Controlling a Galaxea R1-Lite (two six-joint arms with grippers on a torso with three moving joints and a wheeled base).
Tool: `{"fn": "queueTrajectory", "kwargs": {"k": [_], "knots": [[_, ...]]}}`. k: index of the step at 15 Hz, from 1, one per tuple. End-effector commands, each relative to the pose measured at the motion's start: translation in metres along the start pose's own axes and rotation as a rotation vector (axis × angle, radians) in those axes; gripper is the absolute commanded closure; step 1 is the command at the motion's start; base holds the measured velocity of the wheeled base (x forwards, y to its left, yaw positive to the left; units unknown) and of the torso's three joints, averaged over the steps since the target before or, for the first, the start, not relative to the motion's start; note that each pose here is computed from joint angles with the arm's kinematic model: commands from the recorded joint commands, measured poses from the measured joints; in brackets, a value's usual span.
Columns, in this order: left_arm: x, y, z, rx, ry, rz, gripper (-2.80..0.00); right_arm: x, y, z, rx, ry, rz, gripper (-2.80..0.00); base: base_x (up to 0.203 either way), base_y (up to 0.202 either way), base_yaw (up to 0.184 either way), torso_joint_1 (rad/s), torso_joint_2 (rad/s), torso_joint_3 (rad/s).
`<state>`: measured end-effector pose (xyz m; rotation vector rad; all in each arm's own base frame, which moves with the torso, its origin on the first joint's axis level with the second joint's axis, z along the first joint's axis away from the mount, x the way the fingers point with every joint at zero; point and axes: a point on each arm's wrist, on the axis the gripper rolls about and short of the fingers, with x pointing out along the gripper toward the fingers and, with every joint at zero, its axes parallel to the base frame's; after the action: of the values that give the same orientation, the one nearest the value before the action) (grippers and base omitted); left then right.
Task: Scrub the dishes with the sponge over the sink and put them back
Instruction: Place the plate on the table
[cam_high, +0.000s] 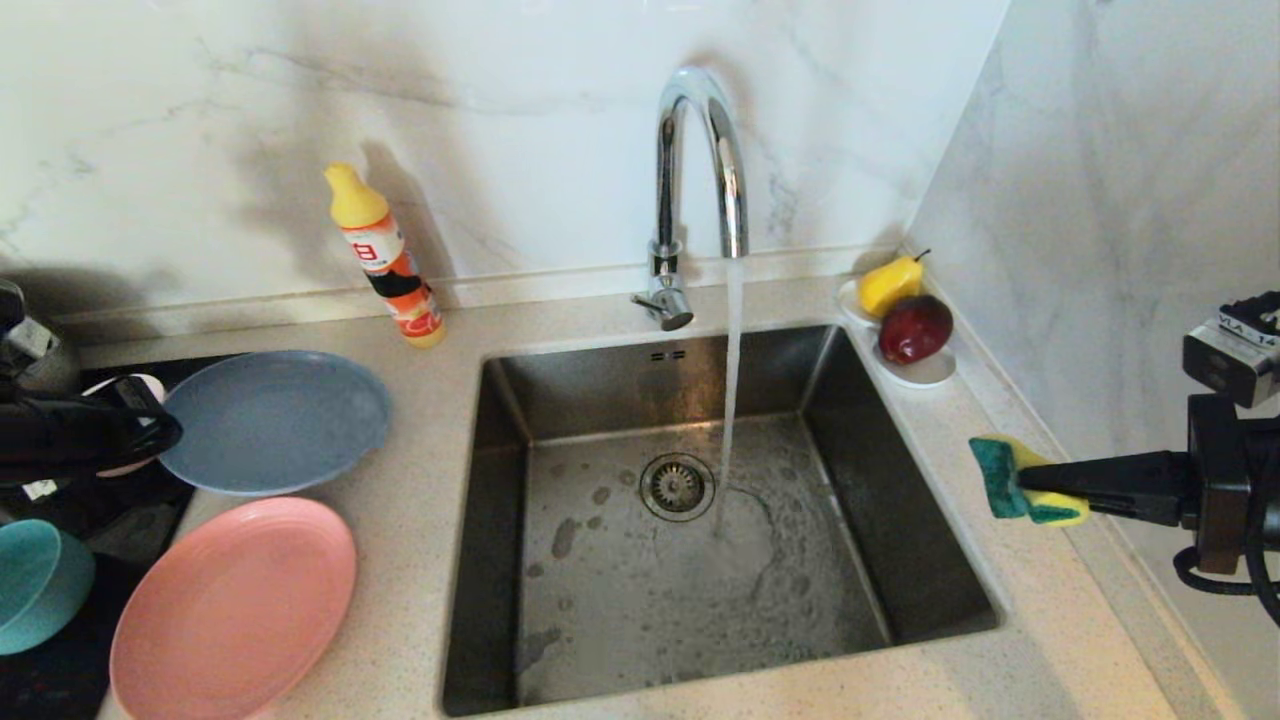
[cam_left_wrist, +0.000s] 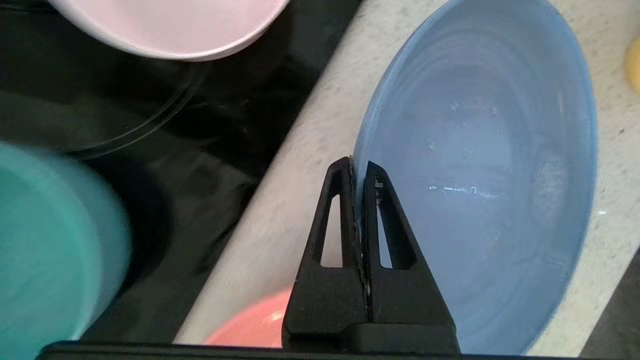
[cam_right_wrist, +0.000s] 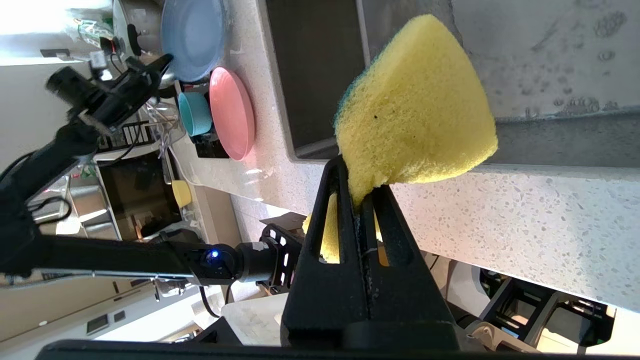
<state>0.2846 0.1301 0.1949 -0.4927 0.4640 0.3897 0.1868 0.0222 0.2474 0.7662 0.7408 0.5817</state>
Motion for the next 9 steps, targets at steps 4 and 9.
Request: {"fn": "queueTrajectory", "kwargs": {"k": [4,9], "knots": [[0.02,0.006,-0.009,-0.063,0.066,-0.033,0.0,0.0,0.0,-0.001,0.003,0.003,0.004,0.0,0.0,0.0,0.0,0.0,0.0,0.0],[0.028,0.018,-0.003,-0.076,0.033,-0.01,0.0,0.0,0.0,0.0,0.004,0.004,0.003,0.0,0.0,0.0,0.0,0.0,0.0,0.0]]}}
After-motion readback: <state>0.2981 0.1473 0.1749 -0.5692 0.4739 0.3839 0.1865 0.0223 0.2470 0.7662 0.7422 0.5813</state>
